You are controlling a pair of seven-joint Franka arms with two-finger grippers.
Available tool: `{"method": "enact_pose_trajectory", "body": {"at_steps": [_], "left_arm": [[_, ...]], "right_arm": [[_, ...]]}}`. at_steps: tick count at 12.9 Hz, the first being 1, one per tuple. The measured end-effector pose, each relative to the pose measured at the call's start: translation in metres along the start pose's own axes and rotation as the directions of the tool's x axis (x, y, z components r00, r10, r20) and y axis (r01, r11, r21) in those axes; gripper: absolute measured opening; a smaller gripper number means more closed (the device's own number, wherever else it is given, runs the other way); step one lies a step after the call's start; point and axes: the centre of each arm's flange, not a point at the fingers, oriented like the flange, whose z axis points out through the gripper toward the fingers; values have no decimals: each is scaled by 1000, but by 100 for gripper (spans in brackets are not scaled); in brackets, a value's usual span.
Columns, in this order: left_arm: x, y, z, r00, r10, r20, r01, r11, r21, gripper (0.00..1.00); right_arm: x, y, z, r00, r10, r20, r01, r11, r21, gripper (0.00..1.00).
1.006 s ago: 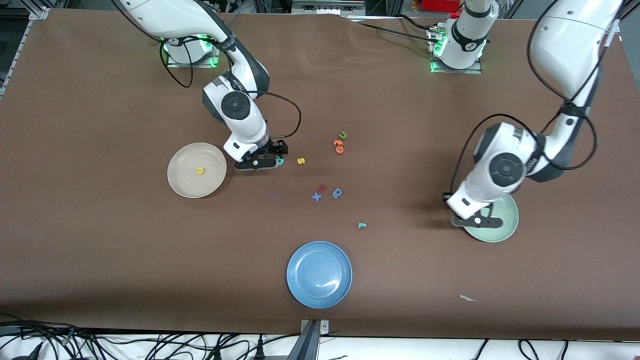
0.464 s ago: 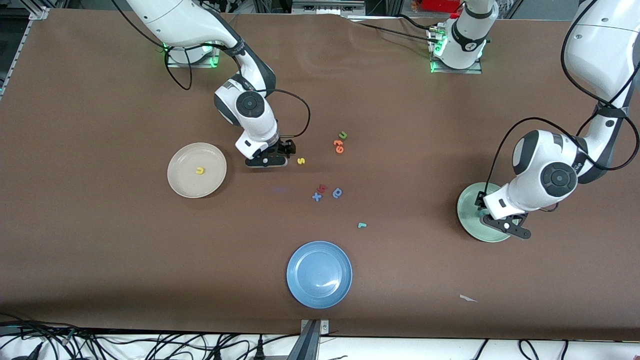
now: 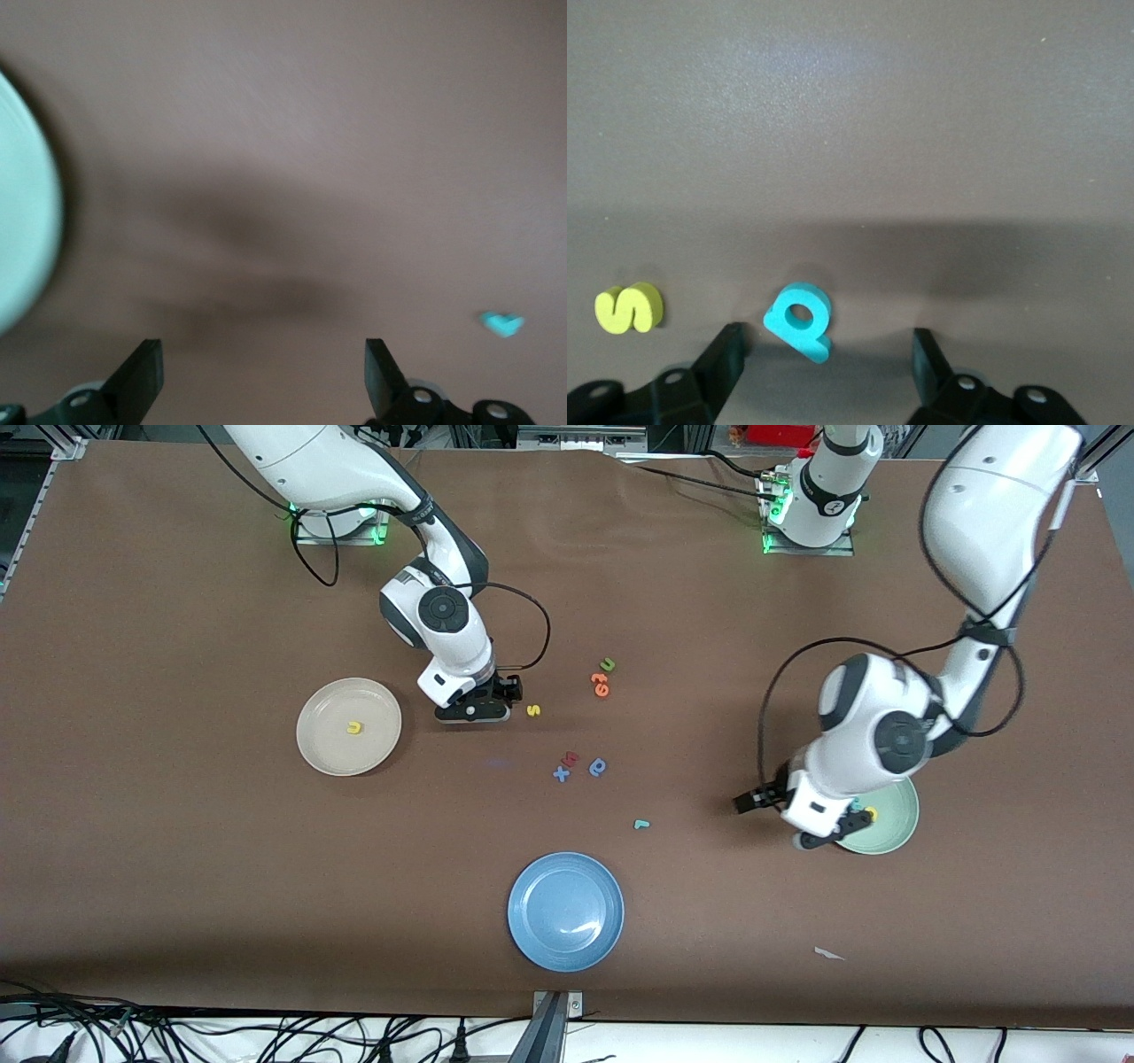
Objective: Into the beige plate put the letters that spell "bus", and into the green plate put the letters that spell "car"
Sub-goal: 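Grasp a cyan letter with the left gripper while the right gripper lifts cyan a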
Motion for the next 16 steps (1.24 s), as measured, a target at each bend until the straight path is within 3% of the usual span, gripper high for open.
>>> {"method": "enact_pose_trajectory", "body": {"at_steps": [2,4,8,11,14,16], "left_arm": [[-15,30,16,975,-222,1,222,975,-1,100],[-17,49,24,915,-403,-24,403,915,-9,100],[-31,93,51,730,-669,-138,670,741,-48,100],[-45,119,60,627,-766,-143,761,642,-94,100],[-43,127,60,554,-823,-126,815,567,-122,100],[-45,134,69,525,-843,-117,833,537,-129,100]], "right_arm": [[0,0,0,1000,-7,-4,7,1000,-2,78],[1,-1,-1,1000,-11,-8,11,1000,-3,73],[2,-3,-3,1000,-13,-14,13,1000,1,62],[2,-3,-4,1000,-14,-16,14,1000,3,57],[2,-4,-4,1000,-15,-18,15,1000,5,53],[2,-5,-4,1000,-15,-19,15,1000,6,51]]}}
